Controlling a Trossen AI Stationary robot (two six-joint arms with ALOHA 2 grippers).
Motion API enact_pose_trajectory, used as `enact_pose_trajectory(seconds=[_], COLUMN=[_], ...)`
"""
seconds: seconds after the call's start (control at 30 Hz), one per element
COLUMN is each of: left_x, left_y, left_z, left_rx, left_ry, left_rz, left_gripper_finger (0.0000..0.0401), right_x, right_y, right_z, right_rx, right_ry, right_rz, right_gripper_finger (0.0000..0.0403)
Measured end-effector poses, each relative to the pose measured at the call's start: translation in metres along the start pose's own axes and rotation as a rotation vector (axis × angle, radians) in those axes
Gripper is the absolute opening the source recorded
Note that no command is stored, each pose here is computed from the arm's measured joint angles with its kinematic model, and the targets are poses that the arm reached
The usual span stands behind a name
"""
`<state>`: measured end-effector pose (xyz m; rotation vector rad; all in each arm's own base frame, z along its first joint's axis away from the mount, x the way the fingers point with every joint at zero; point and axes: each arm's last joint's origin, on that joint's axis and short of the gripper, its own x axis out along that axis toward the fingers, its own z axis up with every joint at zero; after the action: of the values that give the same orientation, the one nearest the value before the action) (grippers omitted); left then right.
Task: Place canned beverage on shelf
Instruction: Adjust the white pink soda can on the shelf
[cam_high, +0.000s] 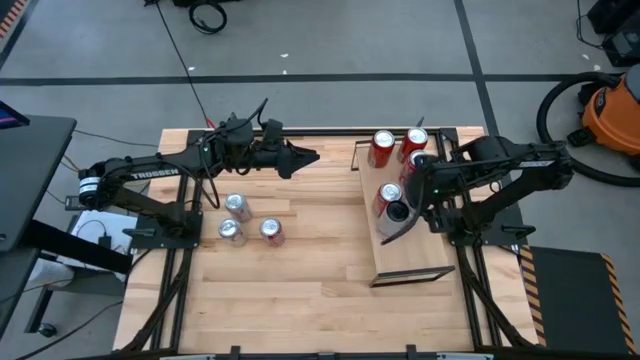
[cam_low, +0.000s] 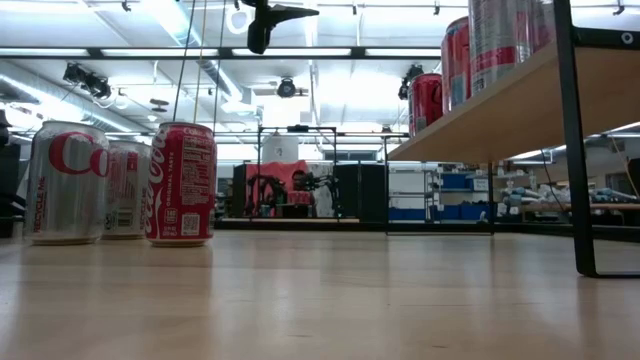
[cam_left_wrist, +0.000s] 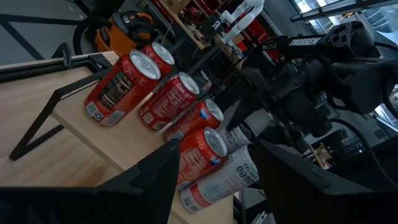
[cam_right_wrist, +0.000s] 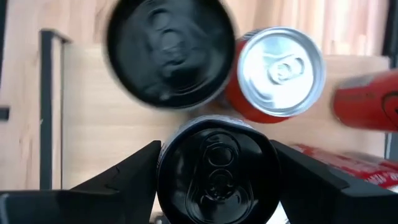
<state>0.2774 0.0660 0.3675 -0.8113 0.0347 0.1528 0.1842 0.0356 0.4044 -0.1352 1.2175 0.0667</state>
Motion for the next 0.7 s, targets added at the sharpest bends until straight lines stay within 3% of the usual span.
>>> enact_pose_trajectory(seconds=[0.37,0.7], left_x=[0.000,0.000], left_y=[0.000,0.000], left_z=[0.000,0.000], left_rx=[-0.023,-0.023], left_ry=[0.000,0.001], left_rz=[0.000,-0.001], left_gripper_finger=[0.0217,0.0217], right_x=[-0.001,-0.017], right_y=[0.001,-0.001], right_z=[-0.001,-0.016], right_rx=[-0.287,-0.334], right_ry=[-0.009,-0.068], right_rz=[0.037,0.029], right_gripper_finger=[0.0280,0.0281])
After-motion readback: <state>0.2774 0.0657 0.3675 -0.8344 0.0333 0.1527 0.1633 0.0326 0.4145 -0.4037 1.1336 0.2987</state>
